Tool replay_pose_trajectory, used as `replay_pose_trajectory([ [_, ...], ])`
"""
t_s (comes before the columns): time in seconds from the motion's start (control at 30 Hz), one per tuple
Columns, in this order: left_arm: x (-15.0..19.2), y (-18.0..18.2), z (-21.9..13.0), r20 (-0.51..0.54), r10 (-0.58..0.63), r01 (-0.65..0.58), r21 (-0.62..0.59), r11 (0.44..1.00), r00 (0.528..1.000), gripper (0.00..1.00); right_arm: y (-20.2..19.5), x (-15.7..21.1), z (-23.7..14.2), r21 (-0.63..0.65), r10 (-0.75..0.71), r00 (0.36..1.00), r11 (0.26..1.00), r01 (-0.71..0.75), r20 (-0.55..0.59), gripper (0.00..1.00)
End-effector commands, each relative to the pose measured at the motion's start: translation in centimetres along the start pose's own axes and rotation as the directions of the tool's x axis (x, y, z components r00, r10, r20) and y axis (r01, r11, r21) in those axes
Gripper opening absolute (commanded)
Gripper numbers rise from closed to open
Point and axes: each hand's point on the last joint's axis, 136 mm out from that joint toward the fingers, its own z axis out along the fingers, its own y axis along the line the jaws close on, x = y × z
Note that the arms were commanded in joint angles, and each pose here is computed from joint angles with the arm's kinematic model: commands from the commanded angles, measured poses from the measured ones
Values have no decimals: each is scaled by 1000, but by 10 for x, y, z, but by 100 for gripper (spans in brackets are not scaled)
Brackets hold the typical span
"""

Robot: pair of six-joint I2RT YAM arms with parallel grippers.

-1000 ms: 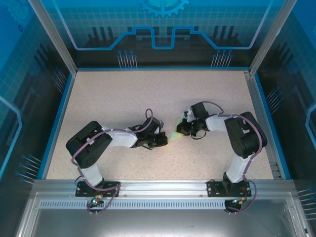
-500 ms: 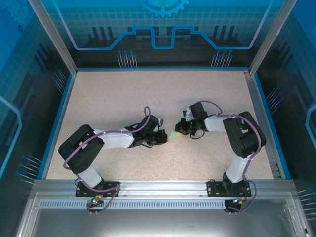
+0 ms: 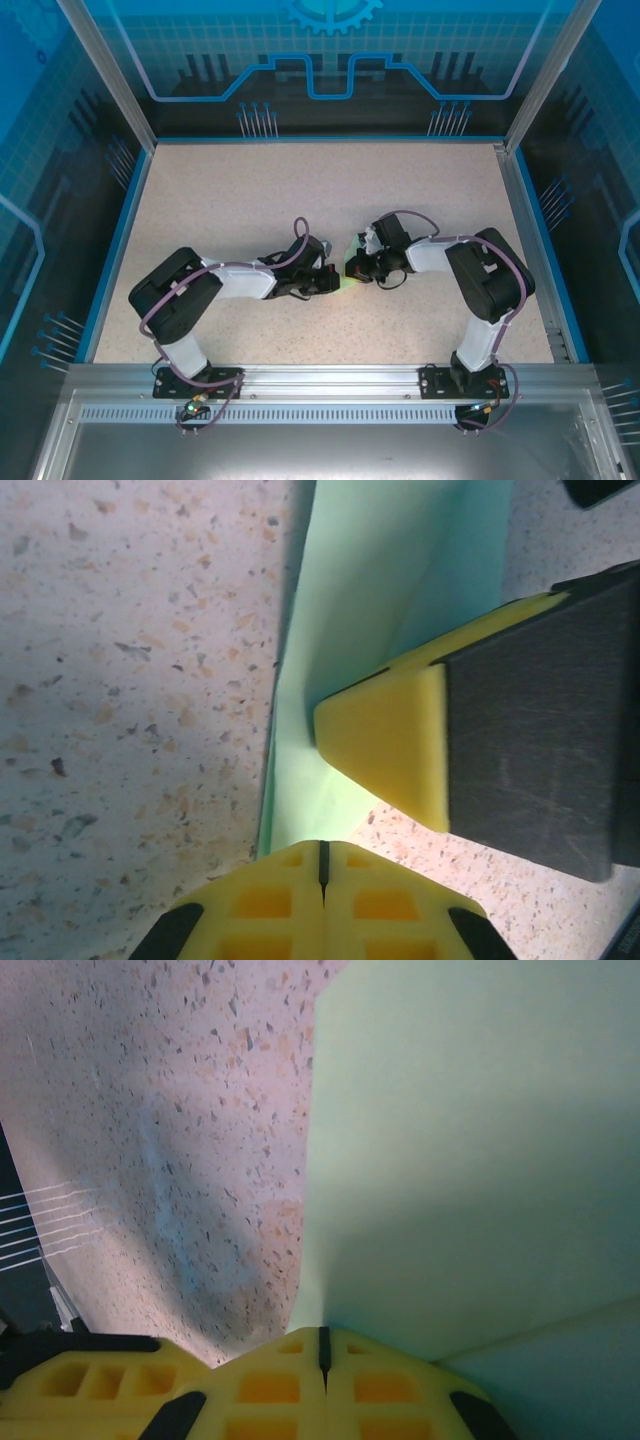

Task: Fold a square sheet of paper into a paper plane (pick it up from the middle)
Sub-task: Fourth fold the wing at the center of the table.

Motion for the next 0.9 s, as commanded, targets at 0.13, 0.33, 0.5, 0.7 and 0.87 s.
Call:
replay_pose_trajectory([
  [0.13, 1, -1, 8, -16, 7, -7, 4, 1000, 1000, 0, -7, 23, 5, 22, 43, 996, 999, -41, -75, 0],
  [0.33, -8, -9, 3, 20, 34, -34, 18, 999, 999, 0, -6, 25, 5, 20, 36, 996, 999, -34, -84, 0],
  [0.5, -9, -4, 10, 17, 34, -34, -4, 999, 999, 0, -6, 26, 5, 17, 33, 995, 999, -31, -91, 0],
  [0.7, 3, 14, 12, -24, 6, -8, -69, 998, 1000, 0, -7, 20, 3, 35, 19, 996, 999, -16, -82, 0],
  [0.87, 26, 38, 10, -105, -39, 21, -159, 987, 994, 0, -20, 7, -2, 74, 11, 999, 997, -8, -52, 0],
])
